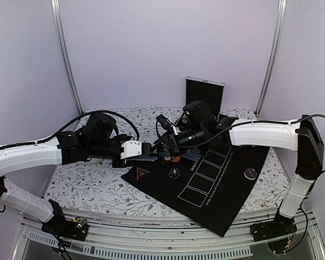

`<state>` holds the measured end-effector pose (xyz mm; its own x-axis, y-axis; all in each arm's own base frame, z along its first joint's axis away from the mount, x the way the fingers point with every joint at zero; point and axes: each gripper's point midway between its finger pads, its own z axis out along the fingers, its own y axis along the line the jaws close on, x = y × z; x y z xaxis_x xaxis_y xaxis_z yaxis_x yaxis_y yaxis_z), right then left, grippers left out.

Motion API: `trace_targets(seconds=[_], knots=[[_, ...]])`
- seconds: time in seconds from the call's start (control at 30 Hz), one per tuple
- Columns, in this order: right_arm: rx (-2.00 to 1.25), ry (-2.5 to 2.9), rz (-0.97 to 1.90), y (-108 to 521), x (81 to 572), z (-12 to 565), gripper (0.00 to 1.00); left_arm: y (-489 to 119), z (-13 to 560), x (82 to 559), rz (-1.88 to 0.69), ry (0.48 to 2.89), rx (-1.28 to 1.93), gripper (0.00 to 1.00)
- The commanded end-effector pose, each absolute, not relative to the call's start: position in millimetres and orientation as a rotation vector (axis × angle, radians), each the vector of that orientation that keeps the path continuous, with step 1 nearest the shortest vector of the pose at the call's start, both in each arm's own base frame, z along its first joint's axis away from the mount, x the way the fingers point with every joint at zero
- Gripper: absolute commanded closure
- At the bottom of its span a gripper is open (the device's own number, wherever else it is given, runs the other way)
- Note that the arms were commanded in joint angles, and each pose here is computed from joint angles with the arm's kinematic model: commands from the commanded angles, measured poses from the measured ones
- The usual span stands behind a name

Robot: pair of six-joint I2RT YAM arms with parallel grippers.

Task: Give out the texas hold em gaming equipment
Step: Pick up the poker card from the face-down deck piles.

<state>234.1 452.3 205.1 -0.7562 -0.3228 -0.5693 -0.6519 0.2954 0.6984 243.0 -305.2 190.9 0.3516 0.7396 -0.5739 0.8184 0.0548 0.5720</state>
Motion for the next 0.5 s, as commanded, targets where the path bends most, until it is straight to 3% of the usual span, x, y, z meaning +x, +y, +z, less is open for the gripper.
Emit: trace_targets(seconds=[0.0, 0.2, 0.47], knots=[[-0.891, 2.261, 1.377, 446.0, 233.8, 213.0, 0.37, -310.2, 204.7, 237.8, -0.122, 1.353, 1.674, 0.51], [-0.898, 2.242, 1.361, 444.2, 234.5, 224.4, 0.44, -310.1, 204.9, 237.7, -0.122, 1.353, 1.673, 0.51], [-0.914, 2.217, 1.391, 446.7, 232.0, 235.6, 0.62, -310.5, 204.2, 237.2, -0.125, 1.352, 1.676, 0.51]])
